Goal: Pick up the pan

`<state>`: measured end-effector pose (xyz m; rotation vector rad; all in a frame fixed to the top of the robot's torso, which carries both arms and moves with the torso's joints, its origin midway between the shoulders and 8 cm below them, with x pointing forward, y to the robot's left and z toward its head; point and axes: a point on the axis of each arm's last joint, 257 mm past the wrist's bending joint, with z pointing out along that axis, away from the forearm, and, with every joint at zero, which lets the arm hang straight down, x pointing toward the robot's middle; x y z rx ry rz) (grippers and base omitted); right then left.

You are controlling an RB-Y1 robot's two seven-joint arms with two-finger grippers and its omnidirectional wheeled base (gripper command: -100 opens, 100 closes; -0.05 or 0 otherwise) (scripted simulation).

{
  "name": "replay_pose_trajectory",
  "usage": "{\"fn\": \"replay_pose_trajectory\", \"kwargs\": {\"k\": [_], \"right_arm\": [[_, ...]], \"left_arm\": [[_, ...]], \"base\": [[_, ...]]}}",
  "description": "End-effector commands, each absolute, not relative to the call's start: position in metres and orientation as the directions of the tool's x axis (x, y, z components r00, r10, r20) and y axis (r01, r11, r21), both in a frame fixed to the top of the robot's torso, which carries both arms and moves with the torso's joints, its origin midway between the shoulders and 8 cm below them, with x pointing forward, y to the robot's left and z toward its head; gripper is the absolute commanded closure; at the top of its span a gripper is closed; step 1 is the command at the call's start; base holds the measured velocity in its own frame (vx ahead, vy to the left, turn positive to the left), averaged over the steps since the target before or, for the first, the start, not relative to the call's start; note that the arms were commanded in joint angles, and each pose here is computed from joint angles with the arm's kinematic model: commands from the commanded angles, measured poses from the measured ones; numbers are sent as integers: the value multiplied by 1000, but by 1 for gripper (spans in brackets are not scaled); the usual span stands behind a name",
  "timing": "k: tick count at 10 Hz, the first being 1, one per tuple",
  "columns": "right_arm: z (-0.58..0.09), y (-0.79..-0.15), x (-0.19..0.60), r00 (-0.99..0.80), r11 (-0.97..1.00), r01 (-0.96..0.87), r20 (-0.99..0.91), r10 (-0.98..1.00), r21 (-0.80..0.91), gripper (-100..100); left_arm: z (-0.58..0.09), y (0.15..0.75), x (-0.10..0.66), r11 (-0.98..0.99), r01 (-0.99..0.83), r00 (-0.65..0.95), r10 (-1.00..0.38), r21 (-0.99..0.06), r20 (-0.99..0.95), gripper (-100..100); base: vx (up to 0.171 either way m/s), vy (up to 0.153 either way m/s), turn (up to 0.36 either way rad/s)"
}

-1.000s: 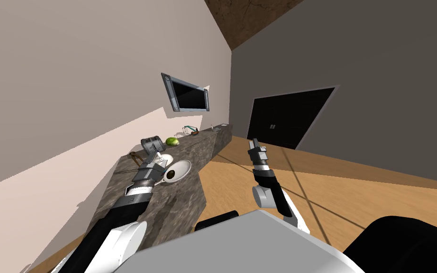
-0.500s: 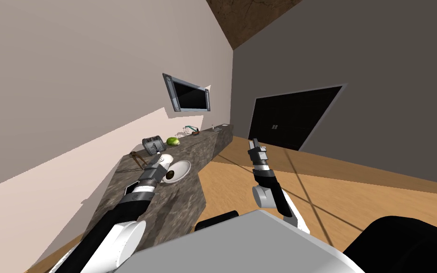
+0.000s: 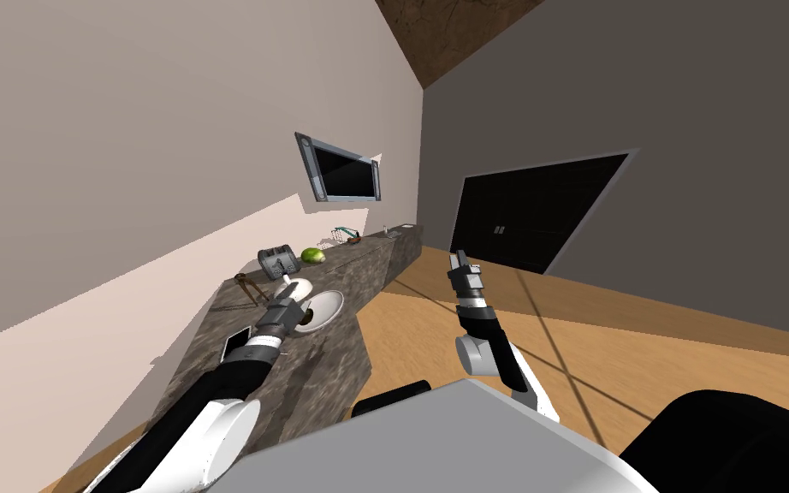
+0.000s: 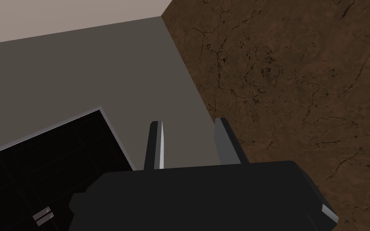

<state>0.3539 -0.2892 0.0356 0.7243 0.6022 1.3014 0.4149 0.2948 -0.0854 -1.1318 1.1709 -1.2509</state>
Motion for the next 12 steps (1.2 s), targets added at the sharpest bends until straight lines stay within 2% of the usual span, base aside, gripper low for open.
{"fn": "replay_pose_trajectory", "kwargs": {"k": [1, 12], "right_arm": [[36, -289, 354, 175, 110, -635, 4, 985, 765, 0], [36, -289, 354, 175, 110, -635, 4, 985, 765, 0]], "left_arm": [[-99, 297, 418, 3, 27, -21, -1000, -1000, -4, -100], [-176, 301, 417, -58, -285, -37, -997, -957, 72, -100]], "base": [[26, -30, 30], [27, -22, 27]]}}
